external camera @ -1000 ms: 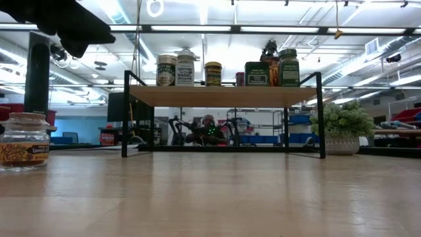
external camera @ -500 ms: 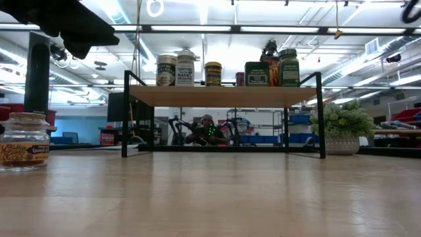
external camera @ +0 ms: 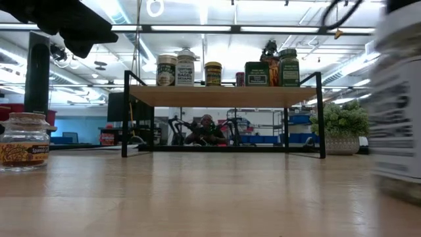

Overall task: Shelf spices
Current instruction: Put the white seasoning bottle on the shelf

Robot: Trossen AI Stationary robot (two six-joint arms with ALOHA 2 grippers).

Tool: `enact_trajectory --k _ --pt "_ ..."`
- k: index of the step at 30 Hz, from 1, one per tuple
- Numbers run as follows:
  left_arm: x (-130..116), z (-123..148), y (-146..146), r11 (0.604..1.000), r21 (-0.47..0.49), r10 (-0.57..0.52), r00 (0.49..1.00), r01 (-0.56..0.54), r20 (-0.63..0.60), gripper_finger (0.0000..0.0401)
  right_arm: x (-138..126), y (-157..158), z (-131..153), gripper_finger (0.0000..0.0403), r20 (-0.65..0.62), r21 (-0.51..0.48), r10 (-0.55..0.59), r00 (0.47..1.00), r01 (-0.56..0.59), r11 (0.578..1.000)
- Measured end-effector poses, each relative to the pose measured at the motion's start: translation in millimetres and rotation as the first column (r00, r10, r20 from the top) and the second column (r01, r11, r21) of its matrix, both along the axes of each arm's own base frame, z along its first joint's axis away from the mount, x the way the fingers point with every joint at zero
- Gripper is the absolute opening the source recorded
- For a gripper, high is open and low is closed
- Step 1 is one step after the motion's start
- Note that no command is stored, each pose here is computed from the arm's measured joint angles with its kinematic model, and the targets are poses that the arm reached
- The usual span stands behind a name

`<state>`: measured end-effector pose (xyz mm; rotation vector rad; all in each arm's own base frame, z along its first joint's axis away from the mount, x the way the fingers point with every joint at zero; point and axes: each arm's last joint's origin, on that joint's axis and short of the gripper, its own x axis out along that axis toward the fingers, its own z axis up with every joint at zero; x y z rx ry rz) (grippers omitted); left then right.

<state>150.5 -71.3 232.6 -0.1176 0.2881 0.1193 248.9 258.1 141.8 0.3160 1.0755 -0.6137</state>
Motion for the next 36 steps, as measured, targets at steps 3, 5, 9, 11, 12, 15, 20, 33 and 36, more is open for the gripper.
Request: enact_trajectory --k 3,5,9,11,12,15,20,33,36 --pt "0.0 0.0 0.0 1.000 0.000 0.000 1.000 0.000 0.000 0.0135 14.7 -7.8 0.4 0.0000 0.019 -0.020 0.058 0.998 -0.058 0.998" --pt "0.0 0.0 0.0 1.000 0.000 0.000 1.000 0.000 0.000 0.0135 23.7 -14.1 1.3 0.0000 0.051 -0.067 0.087 0.995 -0.083 0.994" --pt "0.0 0.0 0.0 1.000 0.001 0.000 1.000 0.000 0.000 0.0135 40.8 -32.8 4.3 0.0000 0.090 -0.236 0.141 0.986 -0.117 0.965" --pt "0.0 0.0 0.0 1.000 0.001 0.000 1.000 0.000 0.000 0.0135 49.6 -44.5 5.5 0.0000 0.081 -0.301 0.154 0.985 -0.123 0.946" --pt "0.0 0.0 0.0 1.000 0.001 0.000 1.000 0.000 0.000 0.0135 53.9 -50.6 6.0 0.0000 0.068 -0.329 0.163 0.984 -0.132 0.935" --pt "0.0 -0.1 0.0 1.000 0.001 0.000 1.000 0.000 -0.001 0.0135 65.2 -68.1 6.7 0.0000 0.017 -0.393 0.184 0.983 -0.163 0.905" --pt "0.0 -0.1 0.1 1.000 0.001 0.000 1.000 0.000 -0.001 0.0135 71.4 -82.9 5.2 0.0000 -0.089 -0.369 0.210 0.974 -0.228 0.901" --pt "-0.1 -0.2 0.0 1.000 0.002 0.000 1.000 0.000 -0.002 0.0135 0.9 -11.0 36.0 0.0000 0.322 -0.291 0.095 0.942 0.003 0.957" --pt "-0.1 -0.2 0.0 1.000 0.002 0.000 1.000 0.000 -0.002 0.0135 -19.5 6.5 34.7 0.0001 0.555 -0.270 0.075 0.829 0.094 0.958"
